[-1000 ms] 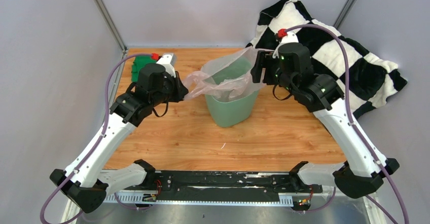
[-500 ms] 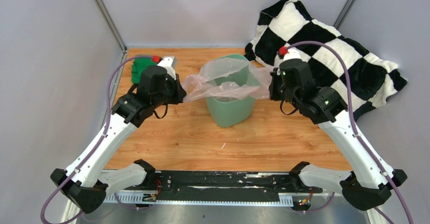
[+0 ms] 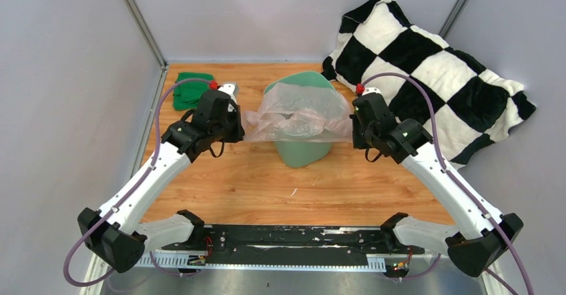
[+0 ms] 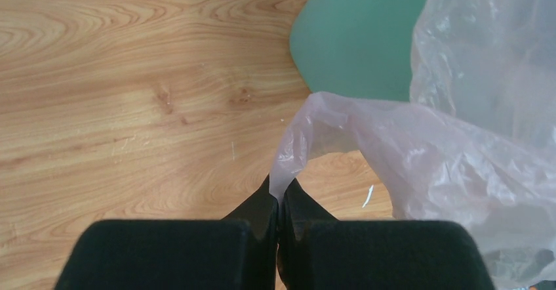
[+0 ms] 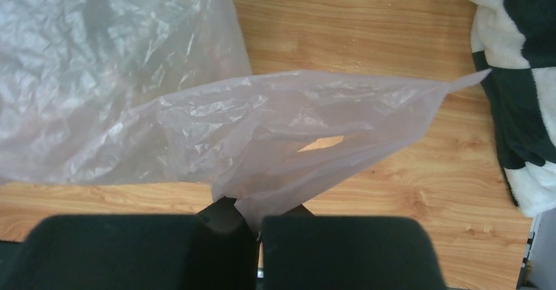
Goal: Put the trash bags into the trash bin
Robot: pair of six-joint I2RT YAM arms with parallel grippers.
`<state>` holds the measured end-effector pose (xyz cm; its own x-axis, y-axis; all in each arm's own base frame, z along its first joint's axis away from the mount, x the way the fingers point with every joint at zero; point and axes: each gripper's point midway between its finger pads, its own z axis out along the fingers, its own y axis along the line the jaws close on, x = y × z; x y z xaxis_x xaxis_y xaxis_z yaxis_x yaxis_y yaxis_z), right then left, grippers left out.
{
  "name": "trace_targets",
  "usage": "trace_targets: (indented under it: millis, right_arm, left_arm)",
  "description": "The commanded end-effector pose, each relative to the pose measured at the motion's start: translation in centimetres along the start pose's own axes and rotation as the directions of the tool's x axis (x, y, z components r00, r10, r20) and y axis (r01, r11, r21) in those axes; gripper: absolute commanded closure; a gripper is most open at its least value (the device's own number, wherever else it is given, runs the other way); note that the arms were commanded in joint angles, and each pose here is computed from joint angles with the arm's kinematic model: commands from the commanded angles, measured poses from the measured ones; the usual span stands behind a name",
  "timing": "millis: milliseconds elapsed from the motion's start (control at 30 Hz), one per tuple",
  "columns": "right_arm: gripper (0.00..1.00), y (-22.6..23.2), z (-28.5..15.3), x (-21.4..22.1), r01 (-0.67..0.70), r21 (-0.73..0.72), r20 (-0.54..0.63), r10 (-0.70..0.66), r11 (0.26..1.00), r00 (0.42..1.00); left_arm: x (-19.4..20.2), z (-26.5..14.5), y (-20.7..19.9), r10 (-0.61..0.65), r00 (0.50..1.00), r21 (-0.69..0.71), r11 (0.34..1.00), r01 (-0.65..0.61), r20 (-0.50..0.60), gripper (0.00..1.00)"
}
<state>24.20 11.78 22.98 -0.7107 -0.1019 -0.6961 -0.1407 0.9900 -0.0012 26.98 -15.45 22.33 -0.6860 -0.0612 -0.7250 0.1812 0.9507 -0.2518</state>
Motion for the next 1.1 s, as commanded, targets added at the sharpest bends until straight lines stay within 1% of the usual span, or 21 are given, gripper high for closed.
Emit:
trace_targets:
  millis: [0,67,167,200,267,333,433,500,567,667,833,967,1000,1067]
  right_arm:
    - [0.98,-2.4,1.4,-0.1,-0.039,0.103,0.009,0.039,0.994,0.999]
    - [0.96,-2.5,1.5,-0.7,-0.06,0.102,0.033,0.057,0.993,0.998]
    - [0.84,-2.1,1.3,-1.7,-0.07,0.073,0.069,0.065,0.995,0.996]
    - [0.78,-1.8,1.1,-2.0,-0.07,0.055,0.077,0.066,0.996,0.995]
    - [0.61,-1.3,0.4,-2.4,-0.055,0.013,0.092,0.053,0.998,0.994]
    - [0.48,-1.1,-0.7,-2.5,-0.035,-0.025,0.117,0.038,0.999,0.992]
    - [0.34,-1.3,-2.7,-2.8,0.003,-0.064,0.172,0.008,0.998,0.985]
    - [0.27,-1.6,-4.2,-3.2,0.024,-0.083,0.222,-0.005,0.996,0.975]
    - [0.23,-1.6,-5.9,-3.9,0.052,-0.111,0.276,-0.02,0.992,0.961]
    - [0.22,-0.9,-7.7,-5.3,0.109,-0.161,0.353,-0.046,0.981,0.934]
    - [0.23,2.3,-8.3,-7.9,0.228,-0.249,0.407,-0.112,0.941,0.907]
    - [0.23,4.5,-8.9,-10.1,0.332,-0.201,0.45,-0.214,0.922,0.867]
    - [0.23,5.1,-8.8,-10.6,0.375,-0.179,0.462,-0.259,0.91,0.849]
    - [0.24,5.9,-8.1,-11.5,0.421,-0.134,0.451,-0.323,0.897,0.832]
  left_arm:
    - [-0.6,1.1,0.9,-0.011,1.0,-0.057,0.998,0.012,0.02,1.0]
    - [-1.6,1.5,1.0,-0.023,0.998,-0.078,0.997,0.027,0.051,1.0]
    - [-3.3,2.0,0.6,-0.046,0.995,-0.08,0.995,0.054,0.092,1.0]
    - [-3.7,2.2,0.4,-0.052,0.993,-0.075,0.995,0.06,0.104,1.0]
    - [-4.7,2.5,0.1,-0.061,0.989,-0.068,0.995,0.07,0.132,1.0]
    - [-5.5,2.8,-0.1,-0.062,0.987,-0.071,0.995,0.074,0.15,1.0]
    - [-6.2,3.4,-0.2,-0.061,0.986,-0.081,0.994,0.074,0.158,1.0]
    - [-6.6,3.7,-0.4,-0.061,0.985,-0.076,0.994,0.074,0.163,1.0]
    - [-6.6,4.0,-0.5,-0.058,0.986,-0.078,0.994,0.071,0.158,1.0]
    - [-6.7,4.4,-0.5,-0.055,0.986,-0.08,0.994,0.068,0.154,1.0]
    - [-7.0,4.5,-0.5,-0.053,0.986,-0.083,0.994,0.067,0.16,1.0]
    - [-7.2,4.5,-0.7,-0.051,0.986,-0.078,0.995,0.065,0.161,1.0]
    - [-7.2,4.5,-0.7,-0.051,0.986,-0.078,0.995,0.065,0.161,1.0]
    - [-7.2,4.6,-0.8,-0.051,0.986,-0.076,0.995,0.064,0.159,1.0]
